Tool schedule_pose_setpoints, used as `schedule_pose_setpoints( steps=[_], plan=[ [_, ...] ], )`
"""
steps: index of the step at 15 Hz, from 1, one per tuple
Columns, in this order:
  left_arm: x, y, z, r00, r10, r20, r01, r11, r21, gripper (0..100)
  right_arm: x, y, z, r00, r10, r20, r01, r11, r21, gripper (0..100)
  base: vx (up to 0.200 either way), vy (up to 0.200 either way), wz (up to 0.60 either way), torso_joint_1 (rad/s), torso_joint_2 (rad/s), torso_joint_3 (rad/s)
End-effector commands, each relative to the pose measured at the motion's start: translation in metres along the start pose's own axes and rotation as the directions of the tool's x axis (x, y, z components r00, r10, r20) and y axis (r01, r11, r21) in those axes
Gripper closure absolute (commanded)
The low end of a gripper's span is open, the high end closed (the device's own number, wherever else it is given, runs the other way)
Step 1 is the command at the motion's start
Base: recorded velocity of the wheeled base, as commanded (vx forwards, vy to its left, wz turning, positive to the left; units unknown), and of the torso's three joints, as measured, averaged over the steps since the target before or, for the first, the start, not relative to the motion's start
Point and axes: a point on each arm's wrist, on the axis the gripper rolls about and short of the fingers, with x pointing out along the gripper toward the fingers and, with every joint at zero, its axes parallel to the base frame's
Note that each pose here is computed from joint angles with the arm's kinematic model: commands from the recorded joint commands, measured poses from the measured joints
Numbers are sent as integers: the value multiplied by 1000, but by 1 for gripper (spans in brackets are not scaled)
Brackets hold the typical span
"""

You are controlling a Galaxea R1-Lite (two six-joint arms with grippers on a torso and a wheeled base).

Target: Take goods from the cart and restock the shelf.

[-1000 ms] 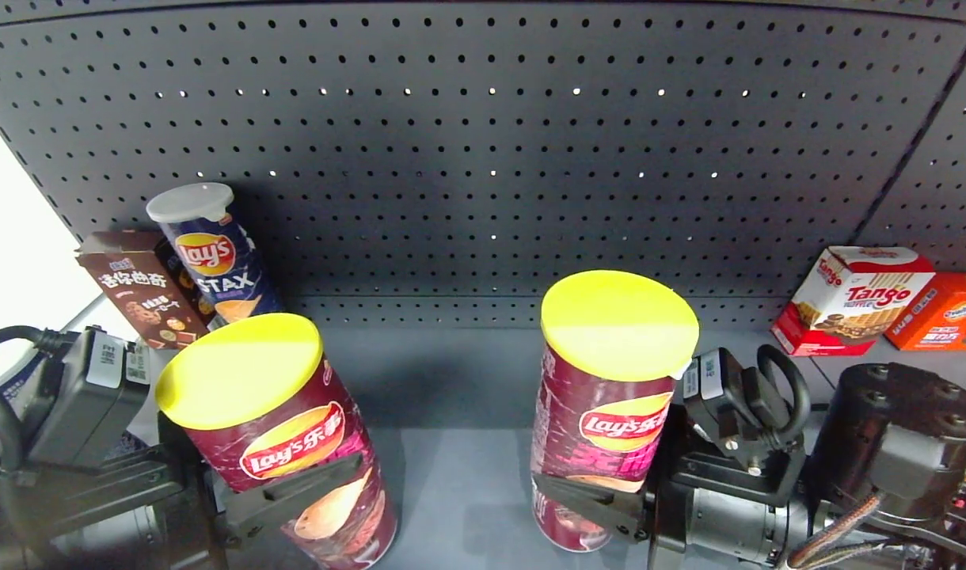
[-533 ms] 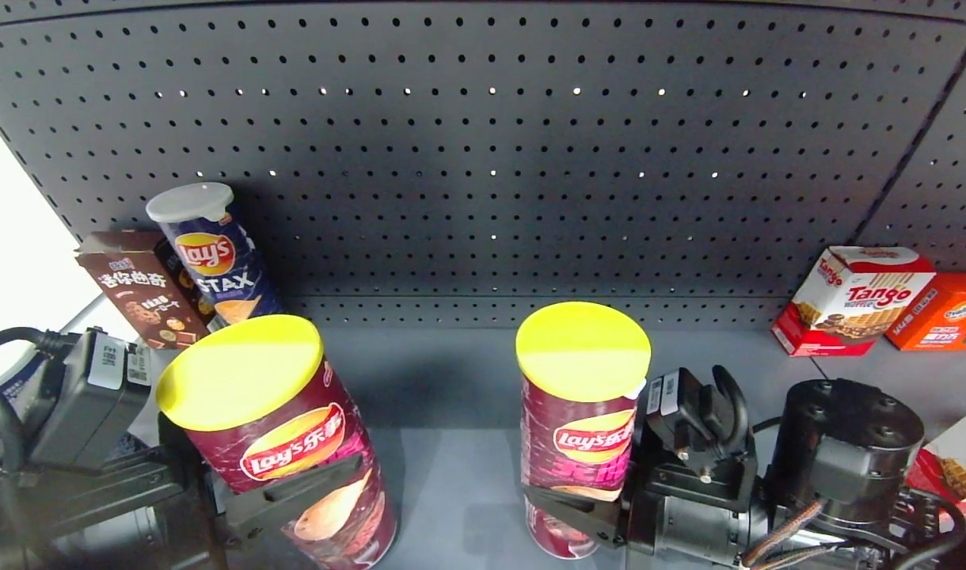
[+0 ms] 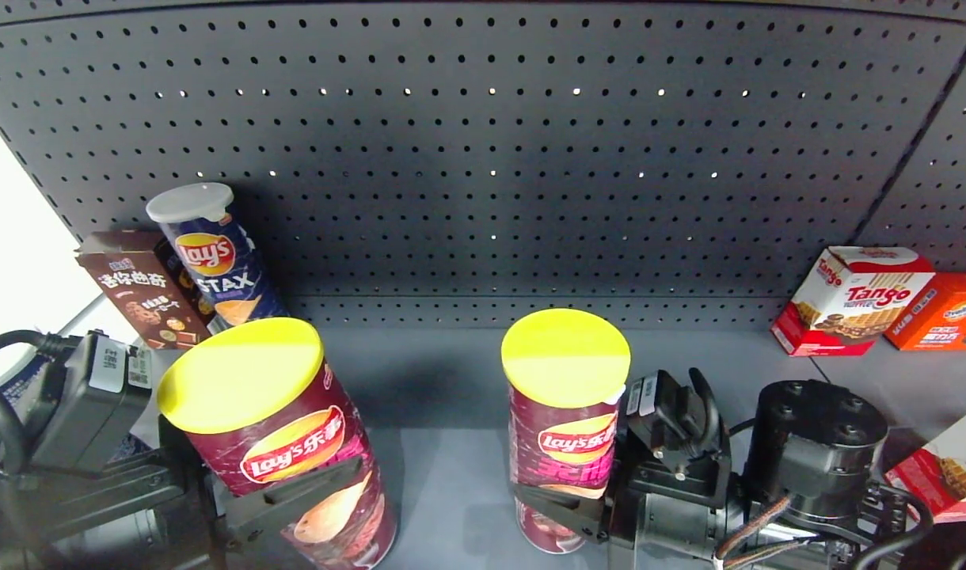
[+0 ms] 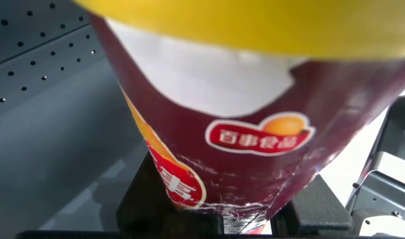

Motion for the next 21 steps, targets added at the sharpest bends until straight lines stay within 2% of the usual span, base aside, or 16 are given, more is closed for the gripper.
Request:
schedule_pose_setpoints(
  steps=[1,3,4,6,12,15,17,19,21],
  plan=[
    [0,0,0,1000,0,0,0,1000,0,100,1,0,-3,1000,1,-14,-1,1000,4,100,0,0,0,0,0,0],
    [0,0,0,1000,-3,-2,3,1000,-1,100,-1,1,-4,1000,3,-17,-3,1000,2,100,0,0,0,0,0,0],
    [-1,-1,-3,1000,-2,-9,2,1000,-4,100,-2,1,-4,1000,1,-18,-1,1000,-3,0,0,0,0,0,0,0],
    [-2,-2,-6,1000,-5,-19,5,1000,-10,100,-3,2,-2,1000,-3,-10,2,1000,-13,0,0,0,0,0,0,0],
    [-4,-3,-4,1000,-4,-4,4,1000,-2,100,-31,6,10,997,-73,24,73,997,-25,0,0,0,0,0,0,0],
    [-5,-3,-3,1000,-3,-2,3,1000,-1,100,-66,17,20,994,-82,76,86,995,-45,0,0,0,0,0,0,0],
    [-7,-4,-3,1000,-3,5,3,1000,1,100,-107,34,30,983,-79,164,93,992,-80,0,0,0,0,0,0,0],
    [-7,-4,1,1000,0,22,1,1000,-18,100,-134,43,40,968,-90,232,120,986,-118,0,0,0,0,0,0,0],
    [-6,-3,1,1000,0,22,1,1000,-18,100,-163,49,46,947,-197,253,229,968,-102,0,0,0,0,0,0,0]
  ],
)
